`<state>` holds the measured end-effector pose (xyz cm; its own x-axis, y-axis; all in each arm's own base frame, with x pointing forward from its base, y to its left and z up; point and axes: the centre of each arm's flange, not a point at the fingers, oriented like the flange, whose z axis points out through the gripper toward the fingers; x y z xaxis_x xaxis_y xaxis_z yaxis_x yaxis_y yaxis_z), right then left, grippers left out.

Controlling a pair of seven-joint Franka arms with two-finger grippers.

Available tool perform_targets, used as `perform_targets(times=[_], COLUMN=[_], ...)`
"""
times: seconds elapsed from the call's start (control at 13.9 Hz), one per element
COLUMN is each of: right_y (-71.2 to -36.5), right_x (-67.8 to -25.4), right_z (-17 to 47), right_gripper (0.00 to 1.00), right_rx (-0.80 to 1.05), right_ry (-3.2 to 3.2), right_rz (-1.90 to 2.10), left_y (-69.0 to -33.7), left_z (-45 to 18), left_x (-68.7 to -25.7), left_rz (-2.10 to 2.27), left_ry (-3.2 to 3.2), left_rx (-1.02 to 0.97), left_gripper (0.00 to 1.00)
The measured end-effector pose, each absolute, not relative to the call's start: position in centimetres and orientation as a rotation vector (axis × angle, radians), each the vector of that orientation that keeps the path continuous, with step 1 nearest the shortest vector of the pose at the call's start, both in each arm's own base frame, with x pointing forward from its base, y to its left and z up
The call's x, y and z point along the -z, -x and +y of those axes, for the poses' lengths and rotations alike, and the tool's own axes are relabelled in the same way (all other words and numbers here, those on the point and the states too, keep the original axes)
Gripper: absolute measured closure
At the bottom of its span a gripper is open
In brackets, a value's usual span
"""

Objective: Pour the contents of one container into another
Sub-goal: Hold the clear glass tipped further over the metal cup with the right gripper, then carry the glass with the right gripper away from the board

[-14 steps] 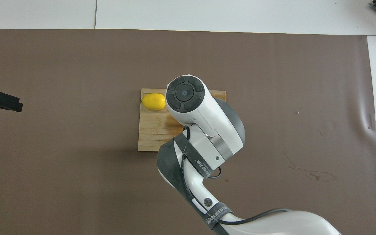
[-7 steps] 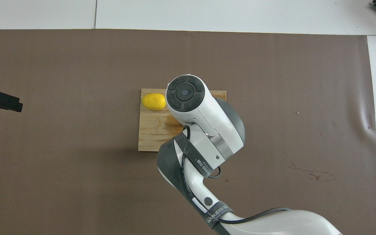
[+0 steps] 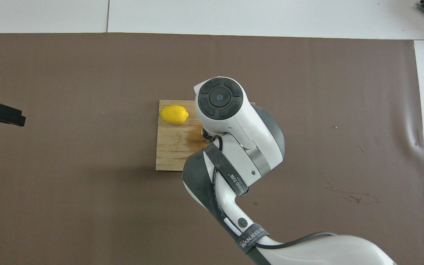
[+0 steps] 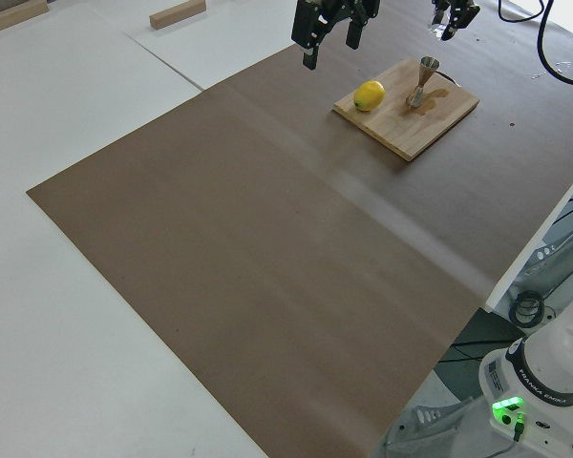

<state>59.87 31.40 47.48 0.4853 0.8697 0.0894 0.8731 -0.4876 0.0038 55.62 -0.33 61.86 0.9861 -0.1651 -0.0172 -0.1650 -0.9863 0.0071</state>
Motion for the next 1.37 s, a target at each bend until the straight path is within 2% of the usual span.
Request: perform_targets(times=[0.22, 0.43, 0.65, 1.01, 1.37], right_y=[-62.5, -65.1, -65.9, -64.6, -59.6], right_x=[-48.6, -48.9, -48.0, -46.6, -42.5], right_z=[24.4, 14.6, 5.9, -3.0, -12.4], right_gripper=[0.51, 0.51, 0.51, 0.51, 0.51], right_rx=[0.194, 0.288, 0.331, 0.41, 0.588], right_ry=[2.579, 2.473, 2.393, 2.285, 2.113], right_rz=[-1.542, -1.554, -1.595, -1.626, -1.635], left_y=[-55.6, -55.6, -55.6, -55.6, -55.6], left_z=[-0.3, -0.3, -0.3, -0.3, -0.3], left_x=[-61.9, -61.9, -61.9, -61.9, -61.9], left_rz=[-0.26, -0.26, -0.26, -0.26, -0.26], left_ry=[-3.125, -3.125, -3.125, -3.125, -3.125], left_rx=[0.028, 0.028, 0.028, 0.028, 0.028], left_gripper=[0.0, 0.0, 0.0, 0.0, 0.0])
